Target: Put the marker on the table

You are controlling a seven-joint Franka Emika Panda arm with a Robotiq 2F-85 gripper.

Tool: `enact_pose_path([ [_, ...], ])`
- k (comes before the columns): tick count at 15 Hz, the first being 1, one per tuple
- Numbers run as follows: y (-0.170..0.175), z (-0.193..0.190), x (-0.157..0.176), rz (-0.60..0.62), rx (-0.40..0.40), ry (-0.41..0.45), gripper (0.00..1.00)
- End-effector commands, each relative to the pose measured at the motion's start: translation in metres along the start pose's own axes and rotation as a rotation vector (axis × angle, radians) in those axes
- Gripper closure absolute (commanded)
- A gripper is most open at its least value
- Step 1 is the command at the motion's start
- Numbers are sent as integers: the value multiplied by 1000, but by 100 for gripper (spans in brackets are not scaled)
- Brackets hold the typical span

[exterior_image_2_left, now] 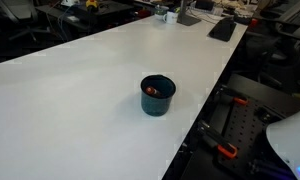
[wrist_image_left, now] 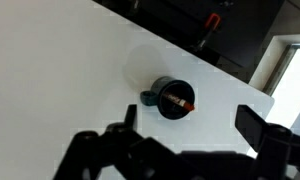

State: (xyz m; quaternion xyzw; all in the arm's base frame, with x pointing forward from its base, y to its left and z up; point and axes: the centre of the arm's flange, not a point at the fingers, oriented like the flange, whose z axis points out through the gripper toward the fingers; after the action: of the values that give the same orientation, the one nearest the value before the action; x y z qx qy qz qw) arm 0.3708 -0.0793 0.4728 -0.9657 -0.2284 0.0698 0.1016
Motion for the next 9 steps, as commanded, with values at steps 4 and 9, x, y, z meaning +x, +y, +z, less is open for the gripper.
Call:
enact_pose_path([
  [4, -8, 21, -11, -34, 83, -112, 0],
  [9, -5, 29, -11, -21, 80, -117, 0],
])
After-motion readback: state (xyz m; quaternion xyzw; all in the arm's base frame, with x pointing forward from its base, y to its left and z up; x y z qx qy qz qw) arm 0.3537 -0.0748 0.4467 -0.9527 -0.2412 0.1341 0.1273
